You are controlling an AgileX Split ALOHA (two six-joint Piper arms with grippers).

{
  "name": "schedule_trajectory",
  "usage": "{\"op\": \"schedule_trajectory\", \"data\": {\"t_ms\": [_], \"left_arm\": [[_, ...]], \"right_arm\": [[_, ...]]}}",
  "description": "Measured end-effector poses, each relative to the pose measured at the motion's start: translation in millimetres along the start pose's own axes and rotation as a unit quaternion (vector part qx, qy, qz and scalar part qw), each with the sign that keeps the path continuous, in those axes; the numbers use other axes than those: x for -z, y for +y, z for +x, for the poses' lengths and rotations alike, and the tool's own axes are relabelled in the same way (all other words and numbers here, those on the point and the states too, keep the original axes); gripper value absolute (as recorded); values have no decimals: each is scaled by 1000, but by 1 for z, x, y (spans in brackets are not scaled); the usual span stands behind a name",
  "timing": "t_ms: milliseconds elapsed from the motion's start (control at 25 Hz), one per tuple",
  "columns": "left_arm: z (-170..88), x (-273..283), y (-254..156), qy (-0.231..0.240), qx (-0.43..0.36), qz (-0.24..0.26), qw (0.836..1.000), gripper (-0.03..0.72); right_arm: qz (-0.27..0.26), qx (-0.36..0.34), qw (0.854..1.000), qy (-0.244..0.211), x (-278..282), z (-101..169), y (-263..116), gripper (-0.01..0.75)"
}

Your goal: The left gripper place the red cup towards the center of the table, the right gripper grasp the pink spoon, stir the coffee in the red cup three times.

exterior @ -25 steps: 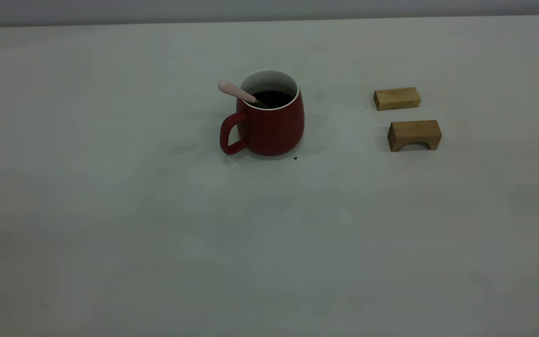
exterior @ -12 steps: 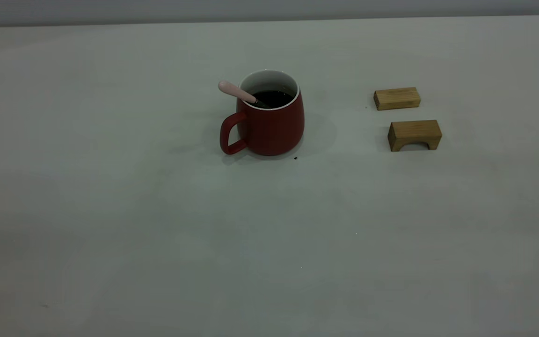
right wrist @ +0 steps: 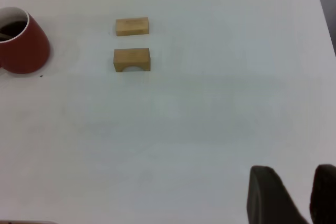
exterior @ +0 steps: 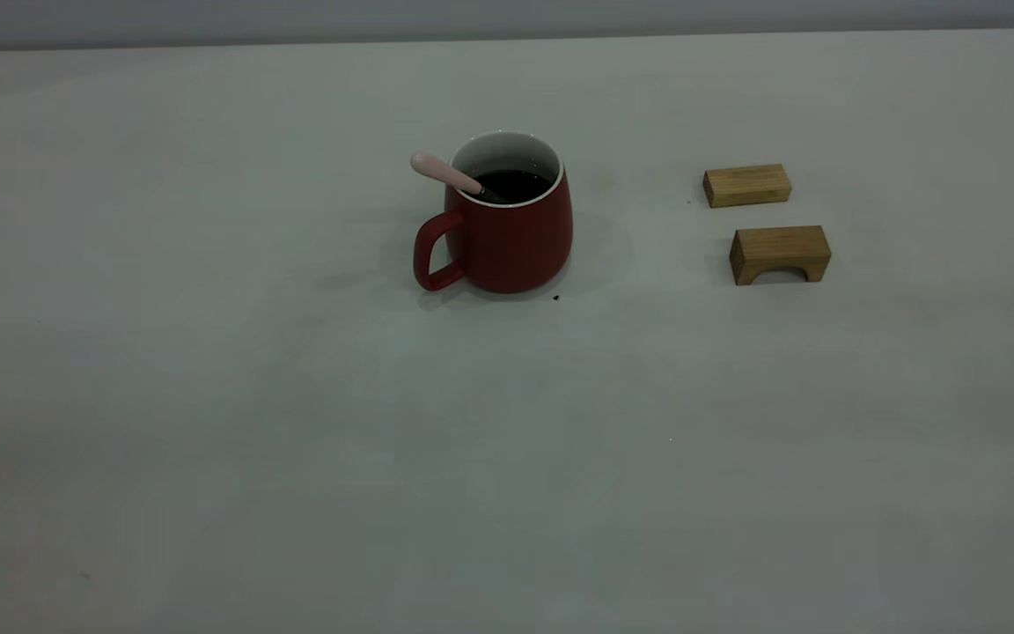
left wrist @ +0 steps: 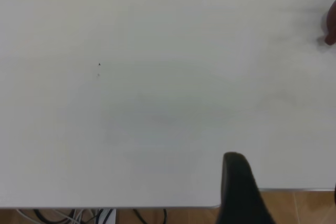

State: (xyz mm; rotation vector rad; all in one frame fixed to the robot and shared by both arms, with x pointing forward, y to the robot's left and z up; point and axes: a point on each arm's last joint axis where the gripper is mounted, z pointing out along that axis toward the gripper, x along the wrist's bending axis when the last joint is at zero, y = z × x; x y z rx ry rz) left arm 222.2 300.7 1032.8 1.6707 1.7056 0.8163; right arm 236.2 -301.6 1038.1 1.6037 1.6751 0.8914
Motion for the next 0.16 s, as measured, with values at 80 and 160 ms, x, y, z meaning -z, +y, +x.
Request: {"op": "schedule_trajectory", "data": {"t_ms": [80, 160], "left_arm": [[0, 0, 0, 0, 0, 0, 1000, 501], [0, 0, 0, 0, 0, 0, 1000, 501]], "right_arm": [[0, 0, 1000, 0, 0, 0, 0, 237], [0, 0, 1000, 0, 0, 0, 0, 237]]}}
